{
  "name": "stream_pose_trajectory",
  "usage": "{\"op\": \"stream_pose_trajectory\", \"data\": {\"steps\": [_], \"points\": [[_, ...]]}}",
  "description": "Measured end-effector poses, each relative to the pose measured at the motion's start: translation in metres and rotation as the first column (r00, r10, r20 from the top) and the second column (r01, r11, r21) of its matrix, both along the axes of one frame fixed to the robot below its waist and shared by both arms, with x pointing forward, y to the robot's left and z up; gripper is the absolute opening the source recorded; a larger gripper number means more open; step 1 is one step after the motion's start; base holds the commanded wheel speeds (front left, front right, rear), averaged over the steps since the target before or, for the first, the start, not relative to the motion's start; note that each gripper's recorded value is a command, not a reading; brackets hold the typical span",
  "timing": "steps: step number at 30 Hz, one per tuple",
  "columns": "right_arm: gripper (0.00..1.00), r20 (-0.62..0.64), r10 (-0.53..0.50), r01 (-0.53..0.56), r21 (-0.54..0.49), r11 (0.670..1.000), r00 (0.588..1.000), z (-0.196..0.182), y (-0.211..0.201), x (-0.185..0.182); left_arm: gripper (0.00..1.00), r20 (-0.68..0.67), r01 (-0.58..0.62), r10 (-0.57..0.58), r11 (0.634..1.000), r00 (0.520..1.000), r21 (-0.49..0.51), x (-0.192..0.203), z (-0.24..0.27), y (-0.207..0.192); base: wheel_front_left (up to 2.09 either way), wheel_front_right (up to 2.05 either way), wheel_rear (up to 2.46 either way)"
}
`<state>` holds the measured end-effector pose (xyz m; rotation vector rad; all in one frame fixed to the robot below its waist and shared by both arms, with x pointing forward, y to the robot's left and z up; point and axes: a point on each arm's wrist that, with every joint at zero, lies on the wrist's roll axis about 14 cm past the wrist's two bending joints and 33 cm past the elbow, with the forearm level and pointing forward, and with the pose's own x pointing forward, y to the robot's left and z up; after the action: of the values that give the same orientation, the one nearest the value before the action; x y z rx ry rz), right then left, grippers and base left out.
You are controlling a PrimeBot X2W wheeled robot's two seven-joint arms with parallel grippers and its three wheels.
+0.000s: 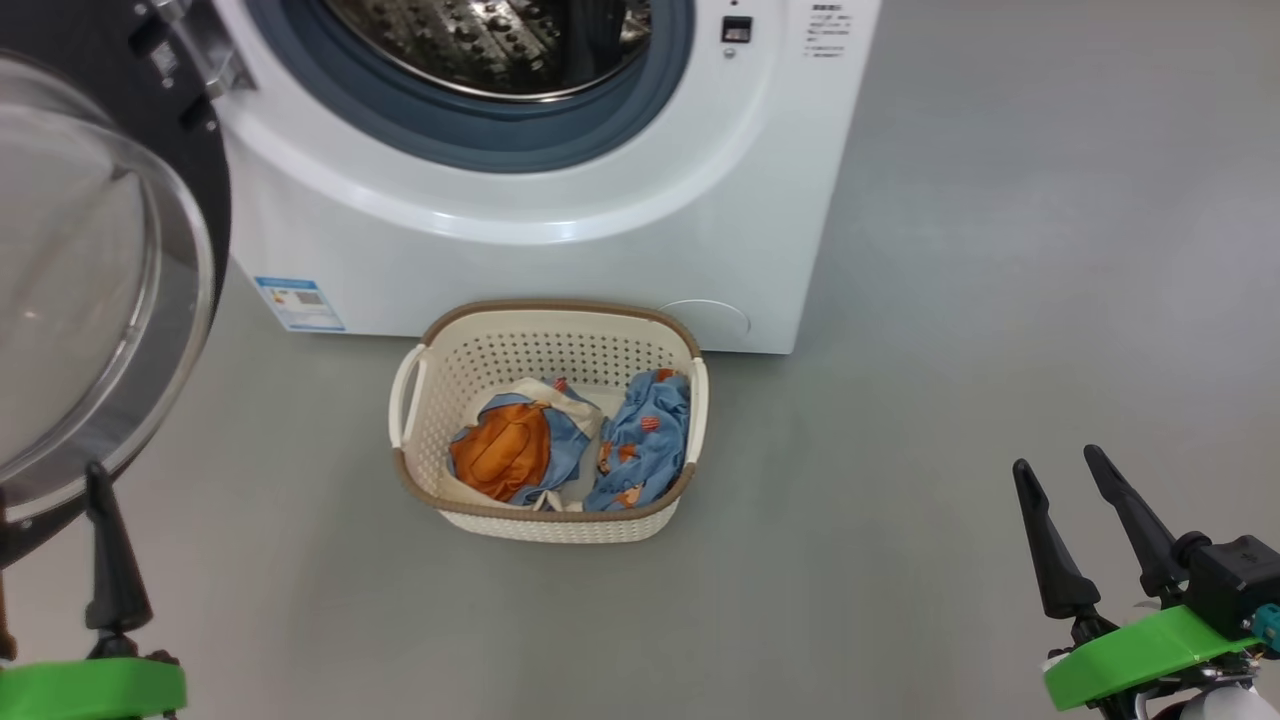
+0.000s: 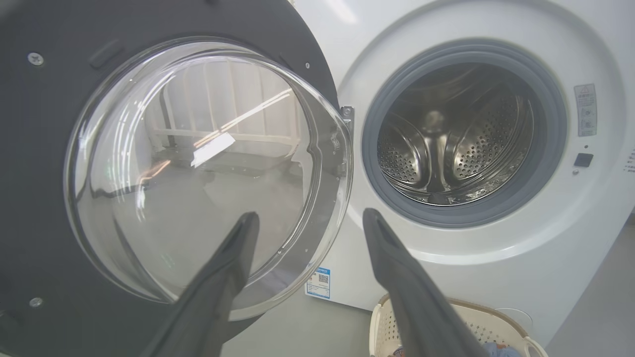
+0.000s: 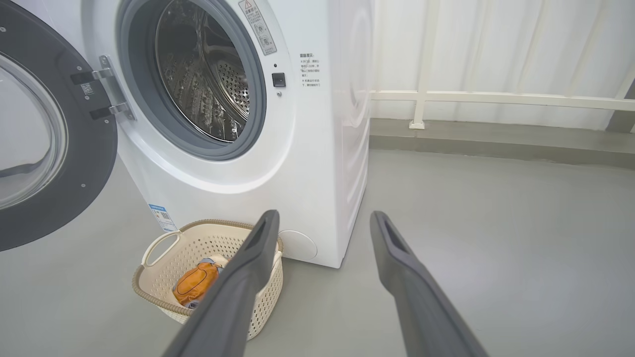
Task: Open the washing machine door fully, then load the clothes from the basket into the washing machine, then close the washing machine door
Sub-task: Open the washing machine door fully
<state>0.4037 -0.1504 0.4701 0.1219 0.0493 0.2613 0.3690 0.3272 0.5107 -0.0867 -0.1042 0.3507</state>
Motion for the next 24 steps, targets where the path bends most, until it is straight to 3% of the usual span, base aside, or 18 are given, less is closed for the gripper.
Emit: {"op": "stream_pose_trajectory", "data": {"steps": [14, 24], "points": [[0.93, 0.017, -0.129, 0.129, -0.004, 0.992, 0.992, 0.009, -0.042, -0.023, 1.00, 0.000, 0.232, -0.232, 0.973, 0.973, -0.018, 0.037, -0.006, -0.076, 0.00, 0.00, 0.00], [0.93, 0.026, -0.206, 0.206, -0.001, 0.978, 0.978, 0.013, -0.065, -0.037, 1.00, -0.021, 0.323, -0.324, 0.946, 0.946, -0.039, 0.043, -0.016, -0.109, 0.00, 0.00, 0.00]]}}
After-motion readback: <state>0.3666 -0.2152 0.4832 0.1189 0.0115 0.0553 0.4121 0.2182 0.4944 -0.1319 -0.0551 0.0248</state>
